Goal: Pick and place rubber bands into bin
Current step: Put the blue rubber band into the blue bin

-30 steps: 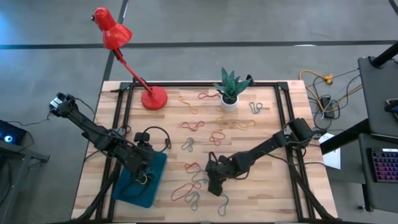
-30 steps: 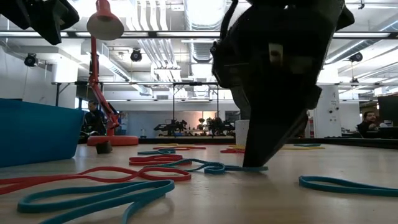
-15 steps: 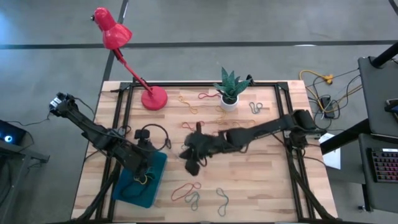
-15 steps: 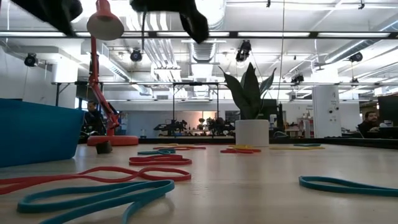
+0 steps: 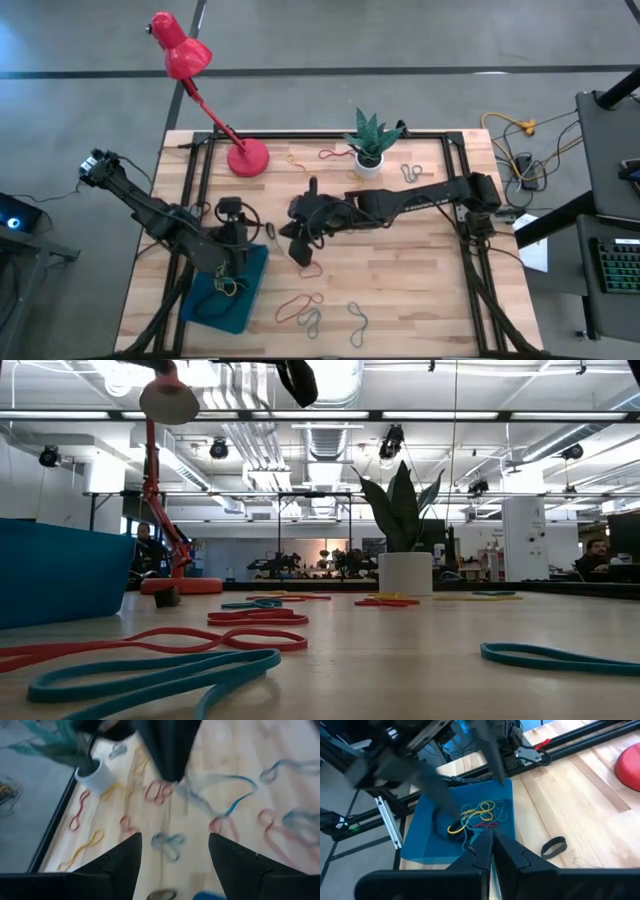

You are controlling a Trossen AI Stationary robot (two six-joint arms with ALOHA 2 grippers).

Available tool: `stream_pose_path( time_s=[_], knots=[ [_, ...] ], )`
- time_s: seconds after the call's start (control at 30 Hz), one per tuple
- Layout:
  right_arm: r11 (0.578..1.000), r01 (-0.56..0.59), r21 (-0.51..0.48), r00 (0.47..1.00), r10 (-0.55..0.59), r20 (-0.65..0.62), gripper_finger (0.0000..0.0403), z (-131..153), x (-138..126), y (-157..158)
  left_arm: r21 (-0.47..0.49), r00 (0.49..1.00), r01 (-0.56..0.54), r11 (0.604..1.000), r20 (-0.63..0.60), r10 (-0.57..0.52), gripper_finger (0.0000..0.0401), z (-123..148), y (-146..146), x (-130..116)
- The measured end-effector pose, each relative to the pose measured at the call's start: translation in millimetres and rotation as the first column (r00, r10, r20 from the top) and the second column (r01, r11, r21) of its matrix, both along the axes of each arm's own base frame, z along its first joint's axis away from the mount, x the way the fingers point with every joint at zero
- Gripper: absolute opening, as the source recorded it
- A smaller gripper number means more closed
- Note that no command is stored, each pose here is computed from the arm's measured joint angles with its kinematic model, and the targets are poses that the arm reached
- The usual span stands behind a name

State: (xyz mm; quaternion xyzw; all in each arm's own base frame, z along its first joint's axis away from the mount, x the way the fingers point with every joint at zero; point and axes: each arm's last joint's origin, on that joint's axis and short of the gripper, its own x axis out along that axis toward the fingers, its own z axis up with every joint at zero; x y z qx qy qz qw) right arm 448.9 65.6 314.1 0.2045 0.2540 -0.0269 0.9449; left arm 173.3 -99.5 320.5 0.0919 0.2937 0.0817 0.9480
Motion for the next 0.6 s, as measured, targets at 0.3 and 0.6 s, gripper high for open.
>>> stream_pose_path(
  time_s=[0.3,0.6],
  knots=[
    [1.000,0.003,0.000,1.000,-0.003,0.001,0.0008,0.3,0.1,-1.2,-0.147,0.996,-0.015,0.989,0.083,0.027,0.0215,11.3,2.7,9.6],
    [1.000,0.003,0.000,1.000,-0.003,0.001,0.0008,0.3,0.1,-1.1,-0.240,0.997,-0.049,0.970,0.042,0.061,0.0215,5.5,11.5,19.3]
  ],
)
